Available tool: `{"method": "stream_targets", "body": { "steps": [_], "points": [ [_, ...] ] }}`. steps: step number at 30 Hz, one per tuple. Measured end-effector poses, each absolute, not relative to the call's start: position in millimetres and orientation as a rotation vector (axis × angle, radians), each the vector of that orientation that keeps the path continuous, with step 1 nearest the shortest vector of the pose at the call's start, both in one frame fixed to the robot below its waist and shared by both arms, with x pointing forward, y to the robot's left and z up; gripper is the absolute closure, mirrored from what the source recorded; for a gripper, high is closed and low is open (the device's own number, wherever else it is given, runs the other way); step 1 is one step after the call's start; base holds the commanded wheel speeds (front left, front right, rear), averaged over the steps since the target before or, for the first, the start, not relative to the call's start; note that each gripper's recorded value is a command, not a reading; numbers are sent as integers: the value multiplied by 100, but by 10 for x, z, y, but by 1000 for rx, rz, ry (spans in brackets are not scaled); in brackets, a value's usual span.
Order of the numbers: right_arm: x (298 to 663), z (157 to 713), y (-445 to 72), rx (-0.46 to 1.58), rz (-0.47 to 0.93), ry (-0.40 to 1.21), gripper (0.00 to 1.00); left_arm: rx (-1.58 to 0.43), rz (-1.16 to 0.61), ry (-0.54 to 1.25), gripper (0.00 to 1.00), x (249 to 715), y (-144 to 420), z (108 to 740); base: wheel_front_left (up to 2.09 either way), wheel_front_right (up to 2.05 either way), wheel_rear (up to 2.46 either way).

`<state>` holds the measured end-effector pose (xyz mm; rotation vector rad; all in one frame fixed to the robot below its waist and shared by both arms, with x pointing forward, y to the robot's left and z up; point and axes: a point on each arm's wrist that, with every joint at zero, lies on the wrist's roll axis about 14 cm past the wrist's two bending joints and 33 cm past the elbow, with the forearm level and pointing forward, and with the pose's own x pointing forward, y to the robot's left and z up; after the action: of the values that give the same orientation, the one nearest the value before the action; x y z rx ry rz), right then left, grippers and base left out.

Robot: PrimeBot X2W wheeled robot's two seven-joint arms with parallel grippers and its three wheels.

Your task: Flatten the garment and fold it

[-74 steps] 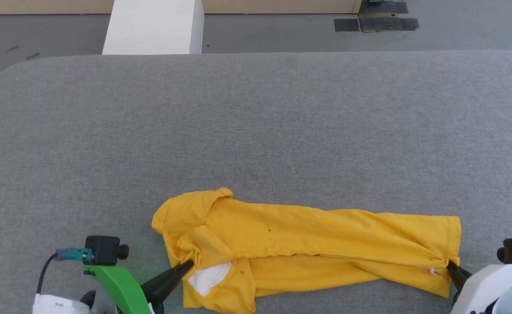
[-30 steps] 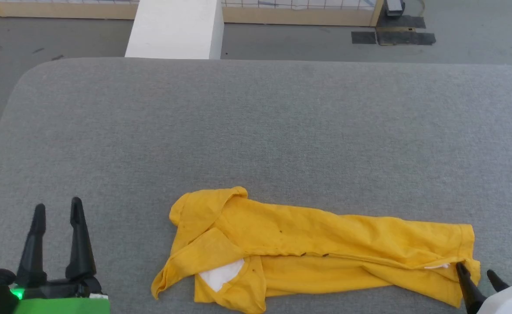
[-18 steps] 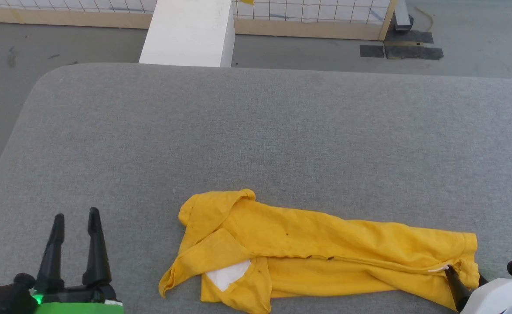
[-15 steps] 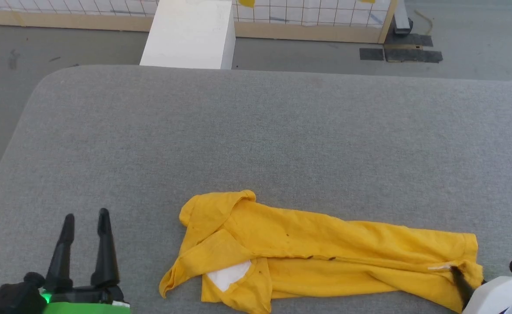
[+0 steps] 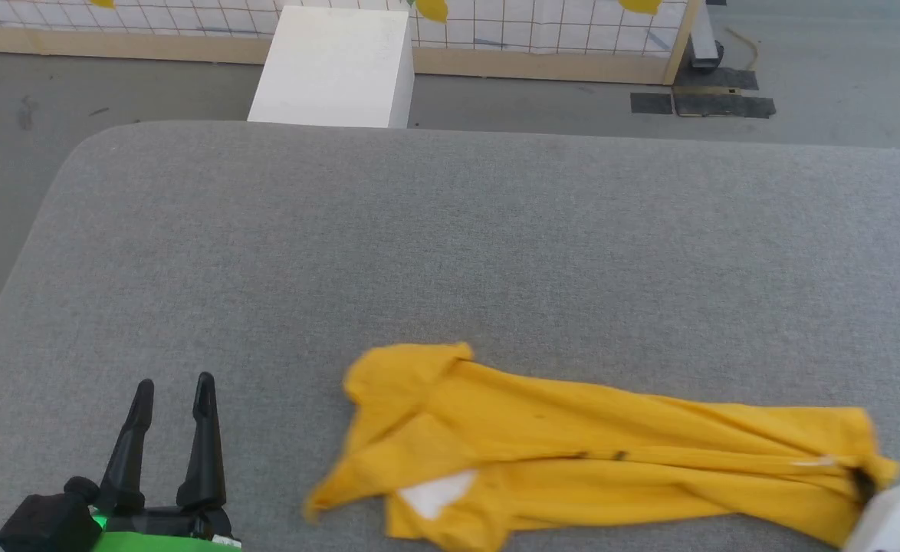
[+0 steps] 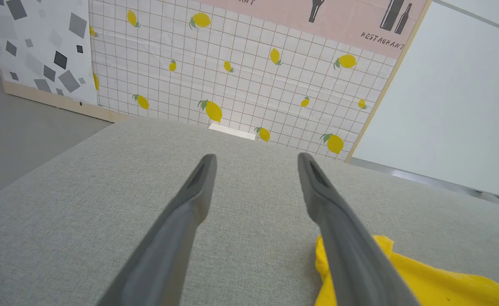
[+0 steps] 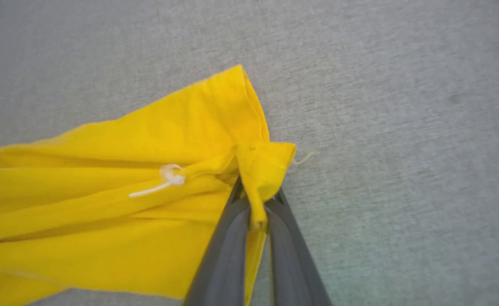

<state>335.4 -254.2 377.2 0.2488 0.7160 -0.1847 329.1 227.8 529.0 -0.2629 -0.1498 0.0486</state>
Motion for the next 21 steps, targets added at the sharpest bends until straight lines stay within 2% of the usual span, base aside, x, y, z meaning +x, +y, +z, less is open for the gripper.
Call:
{"method": "stream_targets", "body": {
  "steps": [8, 12, 17, 21],
  "points": [
    [3211, 4159, -3357, 127, -424, 632, 100, -230, 45, -130, 0, 3279, 2291, 5241, 0, 0, 0],
    [3167, 4338, -3538, 80, -480, 603, 100, -229, 44, -125, 0, 3282, 2288, 5224, 0, 0, 0],
    [3329, 4421, -3297, 92, -392, 588, 100, -230, 39, -115, 0, 3305, 2271, 5193, 0, 0, 0],
    [3559, 4421, -2596, 149, -155, 598, 100, -227, 39, -97, 0, 3308, 2264, 5140, 0, 0, 0]
  ]
}}
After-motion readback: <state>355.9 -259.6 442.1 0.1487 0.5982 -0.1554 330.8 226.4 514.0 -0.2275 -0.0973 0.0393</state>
